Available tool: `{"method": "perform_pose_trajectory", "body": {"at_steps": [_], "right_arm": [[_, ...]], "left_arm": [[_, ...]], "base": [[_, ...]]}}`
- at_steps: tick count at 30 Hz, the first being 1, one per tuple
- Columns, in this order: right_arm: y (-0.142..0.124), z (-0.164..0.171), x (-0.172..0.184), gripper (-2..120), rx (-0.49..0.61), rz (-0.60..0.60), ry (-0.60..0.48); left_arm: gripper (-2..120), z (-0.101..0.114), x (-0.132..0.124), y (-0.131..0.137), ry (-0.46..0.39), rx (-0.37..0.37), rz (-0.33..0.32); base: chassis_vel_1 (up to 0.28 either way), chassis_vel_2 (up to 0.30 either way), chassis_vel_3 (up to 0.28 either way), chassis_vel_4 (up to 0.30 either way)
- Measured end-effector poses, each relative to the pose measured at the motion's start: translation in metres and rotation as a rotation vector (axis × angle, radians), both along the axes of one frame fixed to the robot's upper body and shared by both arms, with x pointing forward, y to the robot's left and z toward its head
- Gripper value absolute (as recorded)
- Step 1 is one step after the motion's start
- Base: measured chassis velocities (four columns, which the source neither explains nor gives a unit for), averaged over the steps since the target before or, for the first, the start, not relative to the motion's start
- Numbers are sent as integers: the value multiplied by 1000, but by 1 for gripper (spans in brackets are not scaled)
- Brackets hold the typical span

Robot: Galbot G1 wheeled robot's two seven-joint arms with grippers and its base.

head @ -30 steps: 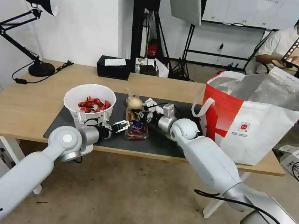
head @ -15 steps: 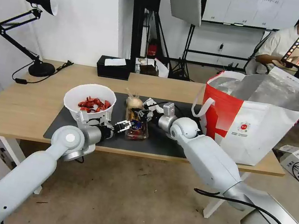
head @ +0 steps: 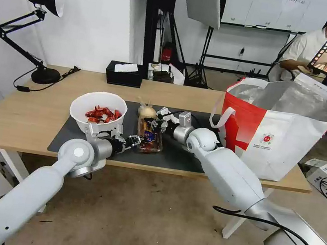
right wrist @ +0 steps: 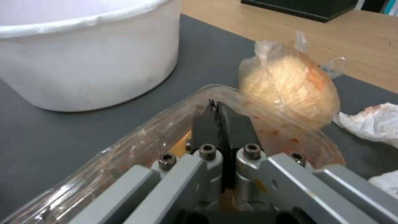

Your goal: Pick up the trash from the table and place it into the takeout bag.

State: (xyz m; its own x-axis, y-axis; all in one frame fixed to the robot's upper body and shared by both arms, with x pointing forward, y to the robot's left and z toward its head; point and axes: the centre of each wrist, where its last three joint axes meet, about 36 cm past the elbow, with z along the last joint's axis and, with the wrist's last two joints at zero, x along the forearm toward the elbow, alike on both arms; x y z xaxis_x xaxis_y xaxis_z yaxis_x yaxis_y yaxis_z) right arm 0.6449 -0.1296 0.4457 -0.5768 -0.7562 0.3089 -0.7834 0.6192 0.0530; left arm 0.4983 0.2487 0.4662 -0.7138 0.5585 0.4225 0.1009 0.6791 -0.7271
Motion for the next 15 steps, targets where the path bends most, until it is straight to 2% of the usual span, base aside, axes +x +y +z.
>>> {"method": "perform_pose_trajectory", "body": {"at_steps": [1, 3, 15], "right_arm": [[0, 0, 0, 0, 0, 0, 0], [0, 0, 0, 0, 2, 0, 1], [-3, 11, -4, 0, 57, -11, -17]], "left_arm": [[9, 0, 0, 0, 0, 0, 0], [0, -1, -1, 0, -1, 3, 4], [0, 3, -4, 2, -18, 0, 20]], "base": [[0, 0, 0, 0], [0, 0, 0, 0], [0, 0, 0, 0]]}}
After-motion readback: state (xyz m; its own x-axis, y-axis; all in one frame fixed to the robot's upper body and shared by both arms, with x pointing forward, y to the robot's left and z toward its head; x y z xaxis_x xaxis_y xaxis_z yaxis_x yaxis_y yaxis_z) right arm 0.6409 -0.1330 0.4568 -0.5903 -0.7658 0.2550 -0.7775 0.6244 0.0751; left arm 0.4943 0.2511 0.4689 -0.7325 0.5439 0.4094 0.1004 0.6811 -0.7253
